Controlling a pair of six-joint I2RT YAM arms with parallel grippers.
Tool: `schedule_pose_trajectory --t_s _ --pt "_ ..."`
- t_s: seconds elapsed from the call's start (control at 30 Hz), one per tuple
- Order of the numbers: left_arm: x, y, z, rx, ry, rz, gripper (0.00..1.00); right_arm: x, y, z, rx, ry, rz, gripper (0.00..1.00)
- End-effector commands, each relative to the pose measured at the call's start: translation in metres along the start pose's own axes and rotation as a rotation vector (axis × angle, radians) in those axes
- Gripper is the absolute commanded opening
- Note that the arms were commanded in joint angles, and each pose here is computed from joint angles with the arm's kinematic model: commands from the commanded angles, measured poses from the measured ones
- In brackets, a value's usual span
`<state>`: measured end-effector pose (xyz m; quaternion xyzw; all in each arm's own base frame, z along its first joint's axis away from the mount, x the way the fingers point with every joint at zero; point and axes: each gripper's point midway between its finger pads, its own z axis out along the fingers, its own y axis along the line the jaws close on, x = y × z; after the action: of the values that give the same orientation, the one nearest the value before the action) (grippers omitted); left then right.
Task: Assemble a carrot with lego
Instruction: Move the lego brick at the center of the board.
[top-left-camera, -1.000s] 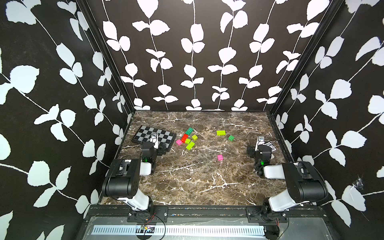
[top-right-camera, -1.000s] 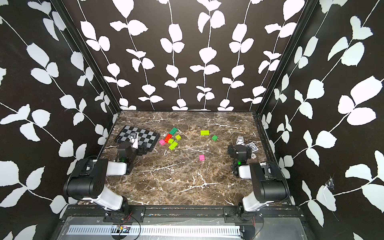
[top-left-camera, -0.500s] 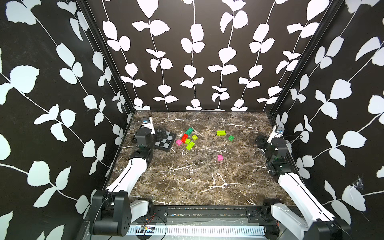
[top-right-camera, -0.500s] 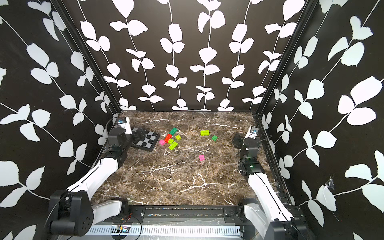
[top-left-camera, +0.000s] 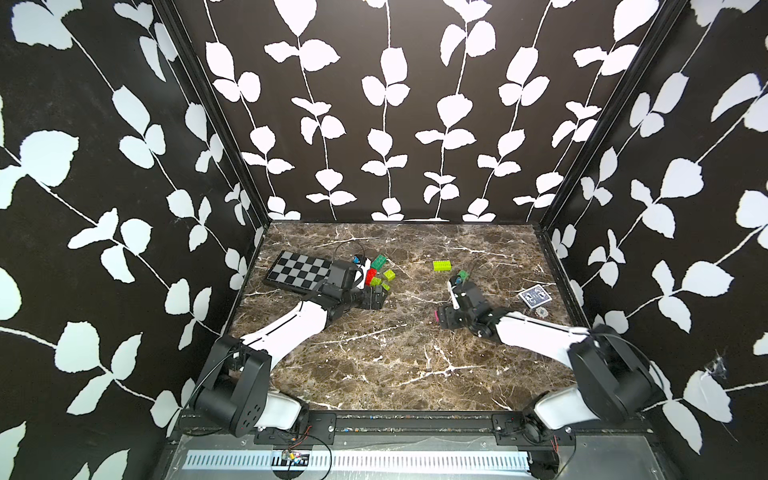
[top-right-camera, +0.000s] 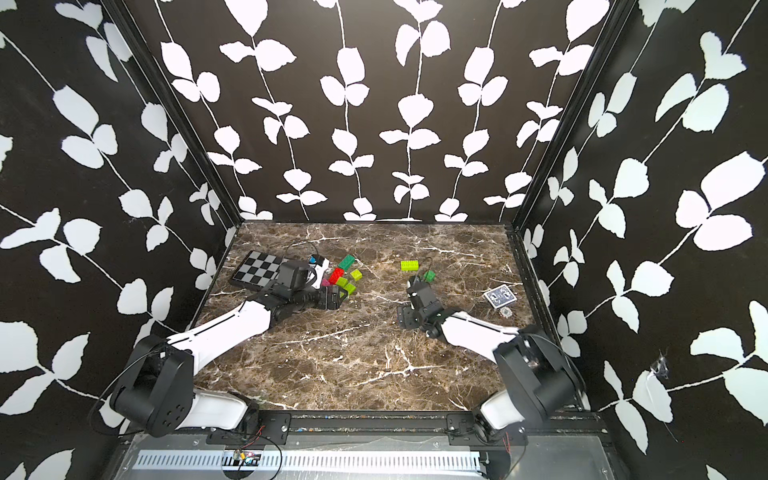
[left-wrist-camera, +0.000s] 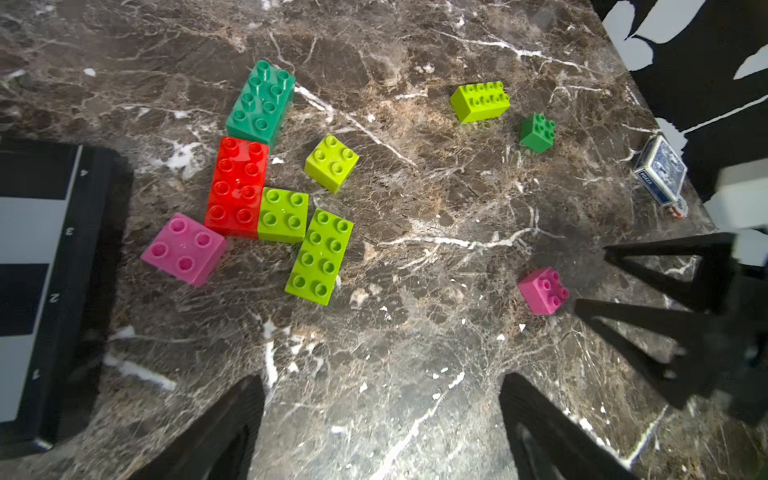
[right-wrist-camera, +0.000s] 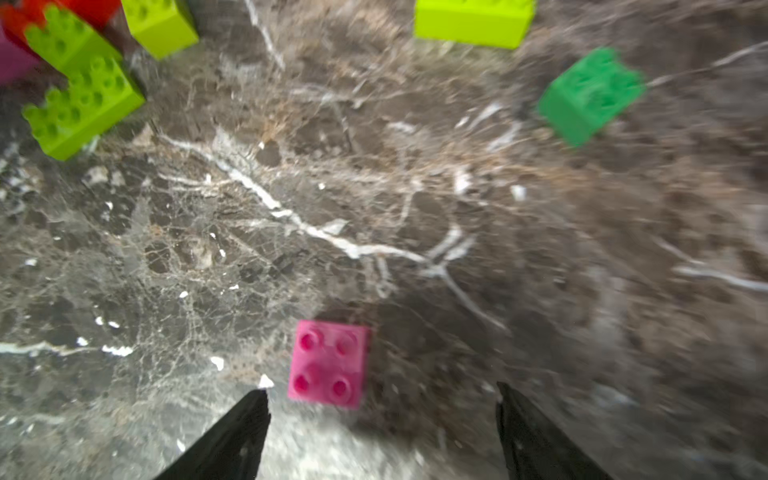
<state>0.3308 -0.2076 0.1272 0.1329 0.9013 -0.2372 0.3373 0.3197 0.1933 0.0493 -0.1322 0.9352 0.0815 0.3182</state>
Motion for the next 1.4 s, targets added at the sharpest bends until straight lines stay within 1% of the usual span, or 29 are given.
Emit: schedule_pose_trajectory --t_s 0.0,0.03,0.13,0.23,0.5,0.67,0.73,0.8,0.87,0.97,1.1,1.17,1.23,1.37 --pt "-0.001 -0.004 -0.011 -0.007 0.013 0.026 0.91 -0.034 0.014 0.007 -0.028 -0.077 -0.012 0.81" --pt "0.0 -0.003 -0.011 -0.011 0.015 0.027 0.91 -0.03 0.016 0.016 -0.031 -0.053 -0.019 0.79" --pt "0.001 -0.001 -0.012 -0.023 0.018 0.024 0.91 -0.027 0.022 0.024 -0.048 -0.03 -0.022 0.71" --pt "0.004 0.001 -0.011 -0.032 0.025 0.014 0.91 -0.022 0.025 0.027 -0.055 -0.012 -0.021 0.61" --pt "0.004 0.002 -0.009 -0.041 0.03 0.01 0.91 -0.007 0.026 0.027 -0.046 0.026 -0.035 0.42" --pt "0.003 0.004 -0.012 -0.058 0.027 0.007 0.92 -0.008 0.024 0.026 -0.034 0.034 -0.062 0.36" --pt "0.002 0.007 -0.015 -0.076 0.019 0.001 0.92 -0.01 0.031 0.022 -0.071 0.032 -0.111 0.32" --pt "-0.002 0.011 -0.021 -0.105 -0.005 -0.001 0.92 -0.014 0.047 0.017 -0.16 0.023 -0.175 0.31" --pt "-0.005 0.016 -0.028 -0.142 -0.025 -0.006 0.92 -0.017 0.056 0.014 -0.204 0.029 -0.193 0.28" --pt "-0.009 0.02 -0.035 -0.173 -0.034 -0.019 0.92 -0.023 0.066 0.015 -0.191 0.023 -0.124 0.26" --pt "-0.011 0.019 -0.038 -0.176 -0.036 -0.049 0.91 -0.027 0.074 0.014 -0.082 -0.01 0.031 0.27" --pt "-0.01 0.019 -0.039 -0.176 -0.036 -0.06 0.91 -0.027 0.081 0.011 -0.037 -0.039 0.081 0.27" --pt "-0.008 0.02 -0.039 -0.178 -0.031 -0.063 0.91 -0.021 0.085 0.007 0.032 -0.048 0.115 0.29" --pt "-0.008 0.021 -0.04 -0.189 -0.026 -0.057 0.91 -0.007 0.084 0.007 0.112 -0.053 0.187 0.3"
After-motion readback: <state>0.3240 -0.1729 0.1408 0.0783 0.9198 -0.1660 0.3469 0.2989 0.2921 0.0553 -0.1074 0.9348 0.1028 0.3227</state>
